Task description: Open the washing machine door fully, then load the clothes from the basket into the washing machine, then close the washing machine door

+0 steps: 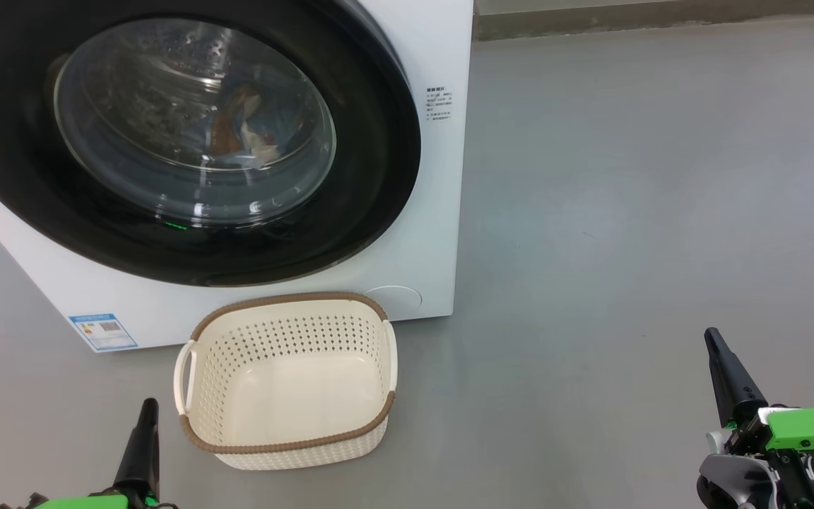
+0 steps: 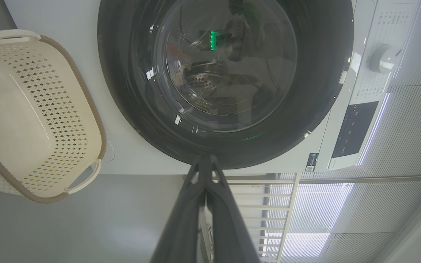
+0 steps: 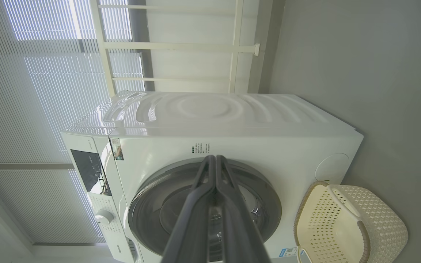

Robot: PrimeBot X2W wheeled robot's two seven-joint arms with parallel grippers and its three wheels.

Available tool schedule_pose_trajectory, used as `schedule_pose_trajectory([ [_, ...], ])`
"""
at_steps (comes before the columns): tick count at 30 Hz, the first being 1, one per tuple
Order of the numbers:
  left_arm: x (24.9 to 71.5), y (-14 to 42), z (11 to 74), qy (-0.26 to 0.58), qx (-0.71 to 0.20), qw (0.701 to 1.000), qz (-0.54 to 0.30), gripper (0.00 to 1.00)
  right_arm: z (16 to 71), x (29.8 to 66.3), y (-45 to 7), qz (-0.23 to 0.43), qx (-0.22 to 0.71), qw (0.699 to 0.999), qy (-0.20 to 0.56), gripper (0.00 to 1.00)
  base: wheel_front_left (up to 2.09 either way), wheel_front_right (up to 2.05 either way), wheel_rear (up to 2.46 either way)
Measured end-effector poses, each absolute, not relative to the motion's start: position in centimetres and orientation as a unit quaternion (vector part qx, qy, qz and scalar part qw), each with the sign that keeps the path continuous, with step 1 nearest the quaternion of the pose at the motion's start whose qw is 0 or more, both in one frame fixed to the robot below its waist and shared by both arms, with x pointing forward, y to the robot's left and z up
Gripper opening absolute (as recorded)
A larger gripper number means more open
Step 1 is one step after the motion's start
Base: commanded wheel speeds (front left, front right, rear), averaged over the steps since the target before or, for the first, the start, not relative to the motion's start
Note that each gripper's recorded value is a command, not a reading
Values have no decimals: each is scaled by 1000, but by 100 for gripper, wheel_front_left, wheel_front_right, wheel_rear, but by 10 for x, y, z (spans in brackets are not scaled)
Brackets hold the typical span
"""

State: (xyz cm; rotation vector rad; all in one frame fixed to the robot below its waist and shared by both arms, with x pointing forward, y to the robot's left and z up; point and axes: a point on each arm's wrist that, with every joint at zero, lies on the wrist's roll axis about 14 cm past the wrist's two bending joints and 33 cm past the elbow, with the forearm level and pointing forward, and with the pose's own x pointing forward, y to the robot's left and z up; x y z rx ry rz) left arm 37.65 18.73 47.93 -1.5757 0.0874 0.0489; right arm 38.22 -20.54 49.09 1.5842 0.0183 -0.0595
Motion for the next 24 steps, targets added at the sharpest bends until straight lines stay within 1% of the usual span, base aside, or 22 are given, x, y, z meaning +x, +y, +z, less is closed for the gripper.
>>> schedule_pose_trajectory([
  [24,377,187,479,39,-709,704,22,0,491,382,-206,-27,712,702,8,0,0,0,0],
])
